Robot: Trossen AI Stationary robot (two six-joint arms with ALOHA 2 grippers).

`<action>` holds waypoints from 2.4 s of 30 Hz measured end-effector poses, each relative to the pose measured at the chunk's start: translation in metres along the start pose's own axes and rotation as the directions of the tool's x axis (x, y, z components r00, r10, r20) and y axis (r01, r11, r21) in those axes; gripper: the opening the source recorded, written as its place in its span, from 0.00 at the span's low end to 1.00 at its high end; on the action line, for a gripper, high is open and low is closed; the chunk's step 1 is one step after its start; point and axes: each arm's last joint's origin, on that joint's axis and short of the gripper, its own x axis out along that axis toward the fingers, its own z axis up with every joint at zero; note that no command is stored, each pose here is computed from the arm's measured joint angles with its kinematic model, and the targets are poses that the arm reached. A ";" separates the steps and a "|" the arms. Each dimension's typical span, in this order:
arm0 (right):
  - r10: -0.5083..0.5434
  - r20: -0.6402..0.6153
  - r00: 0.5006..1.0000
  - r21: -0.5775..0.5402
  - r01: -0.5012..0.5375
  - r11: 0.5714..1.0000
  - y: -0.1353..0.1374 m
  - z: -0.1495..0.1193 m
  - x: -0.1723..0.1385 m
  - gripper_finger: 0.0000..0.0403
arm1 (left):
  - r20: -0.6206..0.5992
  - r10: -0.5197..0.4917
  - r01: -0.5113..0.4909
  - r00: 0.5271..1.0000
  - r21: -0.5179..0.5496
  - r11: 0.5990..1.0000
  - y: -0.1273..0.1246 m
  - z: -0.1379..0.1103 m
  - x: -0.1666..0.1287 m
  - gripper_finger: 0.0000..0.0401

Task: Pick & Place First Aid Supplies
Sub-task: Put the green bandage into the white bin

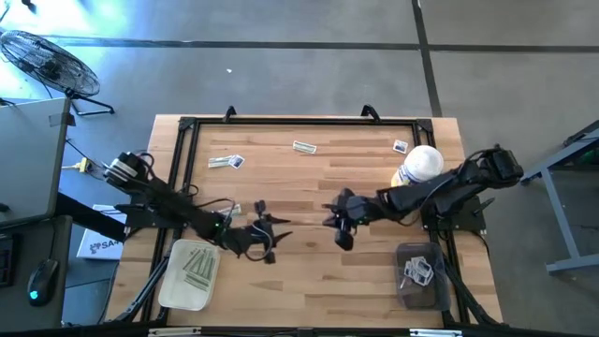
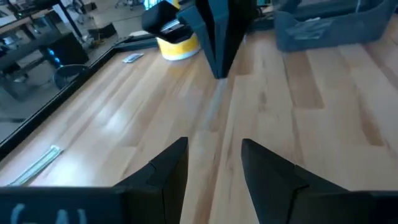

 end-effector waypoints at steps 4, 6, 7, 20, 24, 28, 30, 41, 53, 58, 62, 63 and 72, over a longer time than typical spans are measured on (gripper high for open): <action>0.083 0.008 0.996 -0.025 -0.083 0.996 0.013 -0.002 0.002 0.00 | 0.004 -0.080 0.080 0.997 -0.050 0.996 -0.003 0.010 0.016 0.37; 0.112 0.019 0.993 -0.033 -0.112 0.993 0.017 -0.003 0.005 0.00 | 0.005 -0.152 0.152 0.988 -0.090 0.984 -0.004 0.014 0.026 0.37; 0.127 0.029 0.991 -0.036 -0.126 0.991 0.020 -0.003 0.005 0.00 | -0.002 -0.186 0.185 0.983 -0.098 0.978 -0.004 0.014 0.029 0.37; 0.256 0.069 0.964 -0.070 -0.251 0.965 0.031 0.001 0.004 0.00 | -0.035 -0.221 0.217 0.975 -0.100 0.971 -0.012 0.008 0.054 0.37; 0.259 0.054 0.964 -0.048 -0.257 0.965 0.031 0.000 0.005 0.00 | -0.040 -0.191 0.186 0.981 -0.092 0.978 -0.012 0.008 0.054 0.37; 0.237 0.016 0.971 -0.016 -0.237 0.971 0.028 -0.004 0.005 0.00 | -0.027 -0.228 0.228 0.973 -0.008 0.974 -0.016 0.009 0.051 0.37; 0.229 0.002 0.973 -0.014 -0.229 0.973 0.028 -0.006 0.005 0.00 | -0.025 -0.252 0.253 0.967 0.080 0.964 -0.023 0.009 0.046 0.37; 0.301 0.056 0.952 -0.039 -0.299 0.953 0.032 0.001 0.004 0.00 | -0.007 -0.214 0.215 0.977 0.031 0.976 -0.017 0.011 0.051 0.37; 0.284 0.104 0.953 -0.057 -0.280 0.958 0.033 0.004 0.003 0.00 | -0.013 -0.298 0.298 0.954 0.005 0.954 -0.015 0.011 0.054 0.24; 0.251 0.123 0.960 -0.053 -0.246 0.968 0.032 0.005 0.004 0.00 | -0.014 -0.298 0.298 0.955 -0.001 0.955 -0.015 0.011 0.054 0.02; 0.245 0.149 0.958 -0.058 -0.239 0.969 0.033 0.007 0.002 0.02 | -0.058 -0.264 0.265 0.963 0.004 0.964 -0.013 0.008 0.052 0.03; 0.264 0.162 0.951 -0.075 -0.255 0.964 0.034 0.009 0.001 0.03 | -0.084 -0.251 0.252 0.964 0.012 0.968 -0.013 0.007 0.049 0.02; 0.352 0.295 0.888 -0.201 -0.303 0.932 0.048 0.024 -0.021 0.24 | -0.265 -0.133 0.136 0.955 -0.005 0.991 -0.005 0.026 -0.020 0.01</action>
